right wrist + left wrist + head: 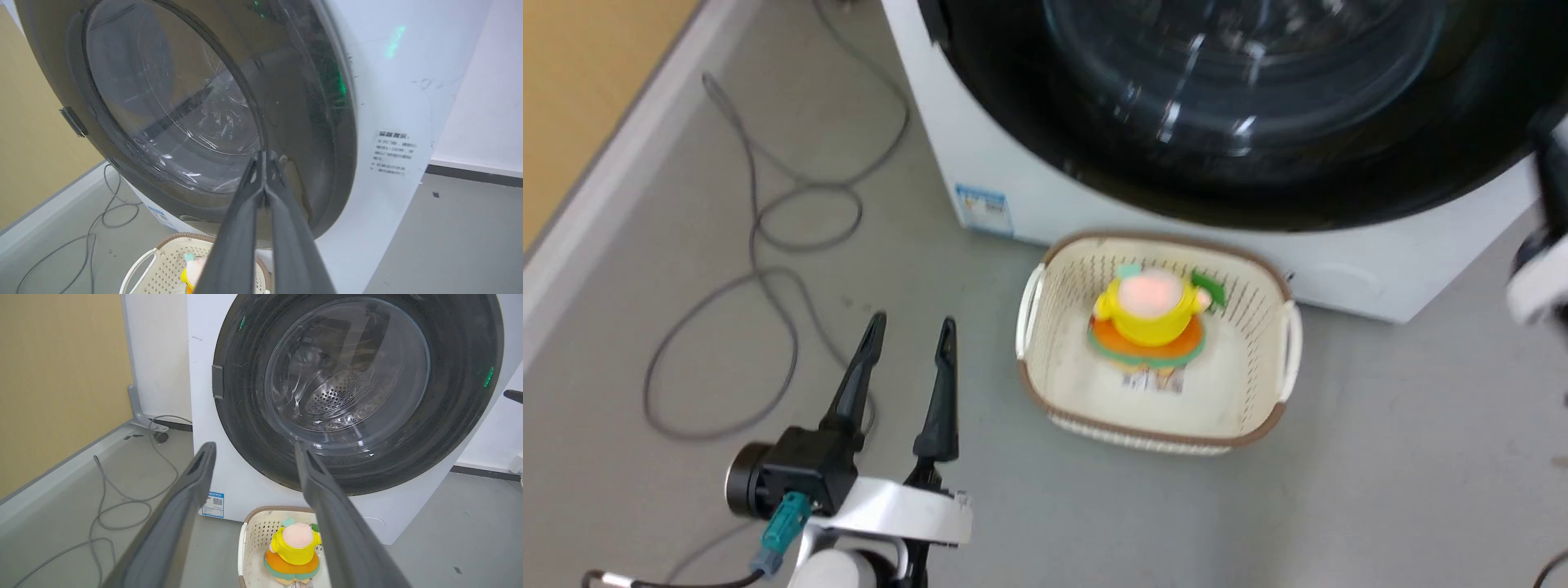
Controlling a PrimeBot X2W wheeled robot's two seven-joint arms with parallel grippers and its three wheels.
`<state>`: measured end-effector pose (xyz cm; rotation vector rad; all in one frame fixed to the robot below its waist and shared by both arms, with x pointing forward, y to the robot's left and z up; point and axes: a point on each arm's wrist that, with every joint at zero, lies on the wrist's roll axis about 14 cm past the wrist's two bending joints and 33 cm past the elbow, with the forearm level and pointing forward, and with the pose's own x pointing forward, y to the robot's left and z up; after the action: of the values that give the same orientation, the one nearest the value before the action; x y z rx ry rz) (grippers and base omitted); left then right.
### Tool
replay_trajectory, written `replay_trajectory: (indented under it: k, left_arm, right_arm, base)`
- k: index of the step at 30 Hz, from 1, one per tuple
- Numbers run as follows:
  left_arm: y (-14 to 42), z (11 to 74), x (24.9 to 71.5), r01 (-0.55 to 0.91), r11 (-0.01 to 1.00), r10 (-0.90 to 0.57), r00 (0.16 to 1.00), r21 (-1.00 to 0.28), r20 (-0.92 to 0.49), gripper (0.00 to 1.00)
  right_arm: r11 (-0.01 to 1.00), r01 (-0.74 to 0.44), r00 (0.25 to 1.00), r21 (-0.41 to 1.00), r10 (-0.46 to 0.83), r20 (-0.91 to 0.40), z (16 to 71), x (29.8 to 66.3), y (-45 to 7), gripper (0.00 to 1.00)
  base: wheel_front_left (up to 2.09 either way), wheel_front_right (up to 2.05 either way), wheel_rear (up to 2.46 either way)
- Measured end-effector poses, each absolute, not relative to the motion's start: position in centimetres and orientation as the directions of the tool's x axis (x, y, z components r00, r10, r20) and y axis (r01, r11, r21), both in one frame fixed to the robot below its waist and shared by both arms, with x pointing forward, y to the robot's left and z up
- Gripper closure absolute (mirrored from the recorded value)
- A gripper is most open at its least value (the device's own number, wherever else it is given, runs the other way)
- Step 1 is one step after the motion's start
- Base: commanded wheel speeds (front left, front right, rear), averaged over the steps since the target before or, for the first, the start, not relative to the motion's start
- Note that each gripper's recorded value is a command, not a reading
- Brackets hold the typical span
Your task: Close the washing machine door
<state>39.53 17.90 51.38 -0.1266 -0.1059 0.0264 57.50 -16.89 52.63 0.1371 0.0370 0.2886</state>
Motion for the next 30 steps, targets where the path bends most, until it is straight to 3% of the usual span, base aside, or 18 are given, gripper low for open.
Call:
replay_trajectory:
  k: [8,20,28,29,30]
  left_arm:
    - [17.6,52.7,37.6,-0.002,0.991,0.021,0.99,-0.131,0.14,0.0]
    - [17.0,53.3,36.0,0.024,0.993,-0.005,0.987,-0.118,0.158,0.0]
    - [16.7,52.2,34.9,0.031,0.993,-0.017,0.992,-0.11,0.125,0.0]
    - [16.7,52.1,34.7,0.032,0.993,-0.018,0.992,-0.111,0.122,0.0]
    - [16.6,51.9,34.4,0.033,0.993,-0.02,0.993,-0.111,0.118,0.0]
  right_arm:
    - [0.943,-0.314,0.949,0.11,0.31,0.057,53.7,49.9,-17.5,1.0]
    - [0.981,-0.129,0.981,0.145,0.105,0.16,53.9,40.0,-20.1,1.0]
    - [0.982,-0.095,0.986,0.164,0.07,0.152,53.7,36.5,-18.8,1.0]
    - [0.983,-0.095,0.986,0.159,0.071,0.153,53.7,36.2,-18.7,0.73]
    - [0.983,-0.094,0.986,0.156,0.07,0.152,53.7,35.9,-18.6,0.0]
  base:
    - [0.0,0.0,0.0]
    - [0.0,0.0,0.0]
    - [0.0,0.0,0.0]
    - [0.0,0.0,0.0]
    - [0.0,0.0,0.0]
